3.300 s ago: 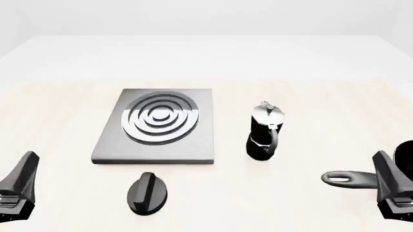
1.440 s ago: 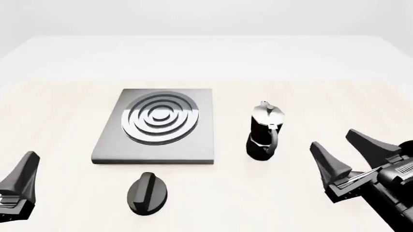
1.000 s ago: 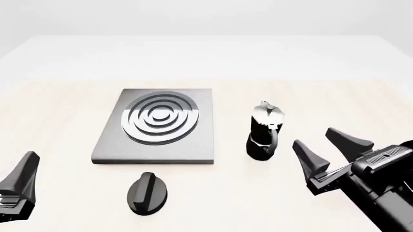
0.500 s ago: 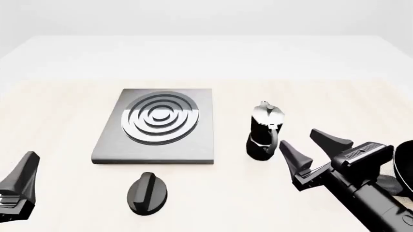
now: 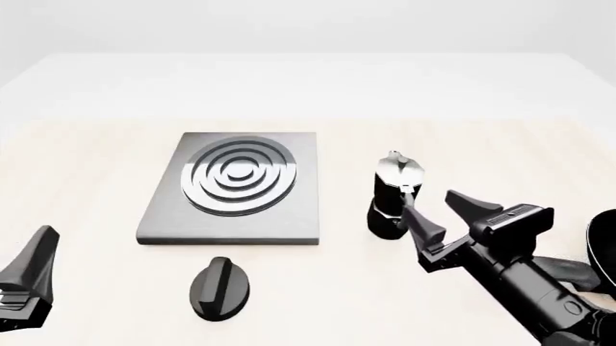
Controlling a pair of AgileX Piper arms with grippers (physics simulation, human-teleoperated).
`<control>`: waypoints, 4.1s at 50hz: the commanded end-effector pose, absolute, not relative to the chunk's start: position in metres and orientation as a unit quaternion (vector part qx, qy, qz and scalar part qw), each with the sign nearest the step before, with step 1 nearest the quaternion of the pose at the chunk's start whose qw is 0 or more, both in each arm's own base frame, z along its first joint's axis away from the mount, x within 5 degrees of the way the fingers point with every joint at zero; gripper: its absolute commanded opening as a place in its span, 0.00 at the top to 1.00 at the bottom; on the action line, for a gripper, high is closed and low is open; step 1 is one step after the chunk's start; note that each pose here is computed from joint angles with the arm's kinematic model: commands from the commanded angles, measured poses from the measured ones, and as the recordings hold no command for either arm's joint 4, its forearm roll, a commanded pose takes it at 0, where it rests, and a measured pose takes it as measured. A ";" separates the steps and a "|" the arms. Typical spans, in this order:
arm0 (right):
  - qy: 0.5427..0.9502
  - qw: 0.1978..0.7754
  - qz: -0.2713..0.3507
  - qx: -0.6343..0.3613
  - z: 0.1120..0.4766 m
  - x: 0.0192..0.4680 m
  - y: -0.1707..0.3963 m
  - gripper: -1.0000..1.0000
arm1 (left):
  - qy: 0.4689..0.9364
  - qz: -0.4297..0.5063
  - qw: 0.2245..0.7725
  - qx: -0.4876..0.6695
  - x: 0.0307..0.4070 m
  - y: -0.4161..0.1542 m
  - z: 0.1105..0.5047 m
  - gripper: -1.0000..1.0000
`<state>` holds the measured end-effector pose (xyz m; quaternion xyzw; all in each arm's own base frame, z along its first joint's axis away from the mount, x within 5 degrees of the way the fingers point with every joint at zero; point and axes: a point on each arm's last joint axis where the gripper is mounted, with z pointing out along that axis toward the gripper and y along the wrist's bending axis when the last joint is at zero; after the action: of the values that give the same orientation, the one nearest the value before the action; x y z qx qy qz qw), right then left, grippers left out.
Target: Put the moka pot on the stove.
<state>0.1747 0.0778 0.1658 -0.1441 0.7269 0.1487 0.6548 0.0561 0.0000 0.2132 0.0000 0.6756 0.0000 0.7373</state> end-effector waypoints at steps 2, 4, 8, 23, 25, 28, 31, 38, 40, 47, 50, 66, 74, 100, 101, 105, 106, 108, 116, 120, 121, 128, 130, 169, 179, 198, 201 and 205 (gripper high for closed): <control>0.735 0.647 0.150 -0.140 0.157 0.185 0.082 0.00 | 0.676 0.000 0.737 0.000 0.056 0.000 0.213 0.00; 0.735 0.646 0.149 -0.140 0.156 0.185 0.082 0.00 | 0.676 0.000 0.737 0.000 0.056 0.000 0.213 0.00; 0.739 0.643 0.146 -0.138 0.154 0.188 0.081 0.00 | 0.676 0.000 0.737 0.000 0.056 0.000 0.213 0.00; 0.748 0.632 0.148 -0.134 0.147 0.196 0.084 0.00 | 0.676 0.000 0.737 0.000 0.056 0.000 0.213 0.00; 0.749 0.631 0.148 -0.134 0.146 0.197 0.085 0.00 | 0.676 0.000 0.737 0.000 0.056 0.000 0.213 0.00; 0.752 0.628 0.150 -0.134 0.144 0.199 0.087 0.00 | 0.676 0.000 0.737 0.000 0.056 0.000 0.213 0.00; 0.753 0.626 0.151 -0.134 0.143 0.200 0.088 0.00 | 0.676 0.000 0.737 0.000 0.056 0.000 0.213 0.00; 0.757 0.620 0.153 -0.135 0.139 0.202 0.090 0.00 | 0.676 0.000 0.737 0.000 0.056 0.000 0.213 0.00; 0.758 0.620 0.154 -0.133 0.139 0.203 0.090 0.00 | 0.676 0.000 0.737 0.000 0.056 0.000 0.213 0.00; 0.763 0.612 0.156 -0.133 0.134 0.205 0.092 0.00 | 0.676 0.000 0.737 0.000 0.056 0.000 0.213 0.00; 0.765 0.610 0.157 -0.133 0.133 0.205 0.093 0.00 | 0.676 0.000 0.737 0.000 0.056 0.000 0.213 0.00; 0.769 0.606 0.158 -0.132 0.130 0.207 0.094 1.00 | 0.676 0.000 0.737 0.000 0.056 0.000 0.213 0.00; 0.765 0.609 0.160 -0.136 0.134 0.203 0.093 1.00 | 0.676 0.000 0.737 0.000 0.056 0.000 0.213 0.00; 0.725 0.660 0.129 -0.149 0.173 0.194 0.081 1.00 | 0.676 0.000 0.737 0.000 0.056 0.000 0.213 0.00; 0.724 0.661 0.129 -0.149 0.175 0.194 0.081 1.00 | 0.676 0.000 0.737 0.000 0.056 0.000 0.213 0.00; 0.719 0.666 0.131 -0.149 0.182 0.195 0.082 1.00 | 0.676 0.000 0.737 0.000 0.056 0.000 0.213 0.00; 0.718 0.667 0.131 -0.149 0.184 0.195 0.082 1.00 | 0.676 0.000 0.737 0.000 0.056 0.000 0.213 0.00; 0.716 0.669 0.132 -0.149 0.187 0.195 0.082 1.00 | 0.676 0.000 0.737 0.000 0.056 0.000 0.213 0.00; 0.707 0.678 0.138 -0.147 0.198 0.192 0.083 1.00 | 0.676 0.000 0.737 0.000 0.056 0.000 0.213 0.00; 0.705 0.680 0.138 -0.148 0.200 0.192 0.083 1.00 | 0.676 0.000 0.737 0.000 0.056 0.000 0.213 0.00; 0.704 0.680 0.138 -0.148 0.201 0.192 0.083 1.00 | 0.676 0.000 0.737 0.000 0.056 0.000 0.213 0.00; 0.699 0.686 0.141 -0.145 0.212 0.190 0.082 1.00 | 0.676 0.000 0.737 0.000 0.056 0.000 0.213 0.00; 0.698 0.687 0.141 -0.146 0.214 0.191 0.083 1.00 | 0.676 0.000 0.737 0.000 0.056 0.000 0.213 0.00; 0.682 0.697 0.151 -0.164 0.252 0.208 0.100 1.00 | 0.676 0.000 0.737 0.000 0.056 0.000 0.213 0.00; 0.677 0.699 0.154 -0.171 0.259 0.217 0.109 1.00 | 0.676 0.000 0.737 0.000 0.056 0.000 0.213 0.00; 0.668 0.702 0.166 -0.184 0.264 0.232 0.127 1.00 | 0.676 0.000 0.737 0.000 0.056 0.000 0.213 0.00; 0.665 0.703 0.169 -0.186 0.265 0.233 0.130 1.00 | 0.676 0.000 0.737 0.000 0.056 0.000 0.213 0.00; 0.664 0.704 0.173 -0.184 0.264 0.238 0.134 1.00 | 0.676 0.000 0.737 0.000 0.056 0.000 0.213 0.00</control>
<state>0.2298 0.1242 0.2576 -0.1849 0.6756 0.1616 0.6951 0.0561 0.0000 0.2132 0.0000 0.6756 0.0000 0.7373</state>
